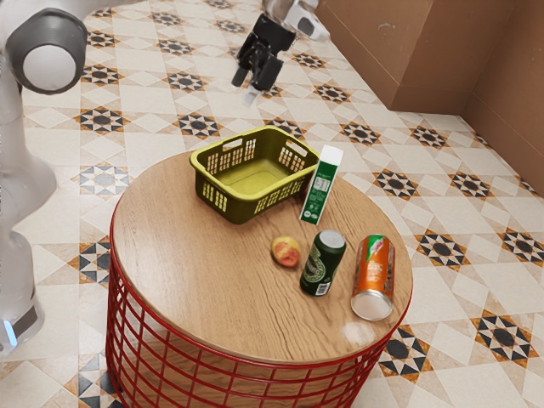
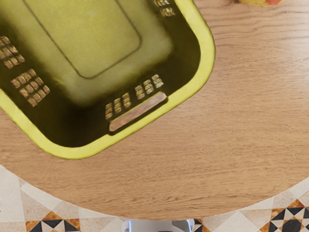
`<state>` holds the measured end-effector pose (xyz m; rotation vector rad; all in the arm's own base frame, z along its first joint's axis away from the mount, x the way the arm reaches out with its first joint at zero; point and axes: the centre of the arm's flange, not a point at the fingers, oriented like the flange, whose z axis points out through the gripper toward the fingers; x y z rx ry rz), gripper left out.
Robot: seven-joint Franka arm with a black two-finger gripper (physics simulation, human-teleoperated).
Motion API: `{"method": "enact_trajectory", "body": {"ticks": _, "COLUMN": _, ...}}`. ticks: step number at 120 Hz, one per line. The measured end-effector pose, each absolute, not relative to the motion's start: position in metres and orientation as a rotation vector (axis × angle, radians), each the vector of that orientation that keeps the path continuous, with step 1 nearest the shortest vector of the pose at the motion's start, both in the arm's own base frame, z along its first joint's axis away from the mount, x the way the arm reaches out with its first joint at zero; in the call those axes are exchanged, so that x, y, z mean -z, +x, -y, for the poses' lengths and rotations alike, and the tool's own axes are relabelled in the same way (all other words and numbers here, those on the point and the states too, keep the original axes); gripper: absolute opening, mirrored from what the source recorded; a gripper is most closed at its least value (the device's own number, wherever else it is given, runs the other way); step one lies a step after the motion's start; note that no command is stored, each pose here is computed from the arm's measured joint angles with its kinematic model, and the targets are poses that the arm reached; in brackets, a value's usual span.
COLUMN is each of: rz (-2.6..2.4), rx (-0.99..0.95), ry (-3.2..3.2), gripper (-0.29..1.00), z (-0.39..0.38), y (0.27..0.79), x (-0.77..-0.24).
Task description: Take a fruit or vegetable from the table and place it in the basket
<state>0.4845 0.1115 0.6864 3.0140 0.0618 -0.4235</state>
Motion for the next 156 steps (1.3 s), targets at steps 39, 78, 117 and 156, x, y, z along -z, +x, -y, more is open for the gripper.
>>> {"method": "enact_trajectory", "body": {"ticks": 39, "rz": -1.191, "rx": -0.277, "ry": 3.055, "gripper": 0.69, "z": -0.464, "y": 0.239, "x": -0.789}}
{"method": "enact_trajectory", "body": {"ticks": 78, "rz": 0.703, "rx": -0.290, "ry": 3.006, "gripper": 0.68, "z": 0.012, "y": 0.496, "x": -0.701}}
{"method": "enact_trajectory", "body": {"ticks": 117, "rz": 0.532, "rx": -0.274, "ry": 3.060, "gripper": 0.67, "z": 0.048, "y": 0.491, "x": -0.556}}
{"method": "enact_trajectory", "body": {"ticks": 156, "rz": 0.338, "rx": -0.304, "ry": 3.017, "gripper": 0.67, "z": 0.070, "y": 0.495, "x": -0.480}}
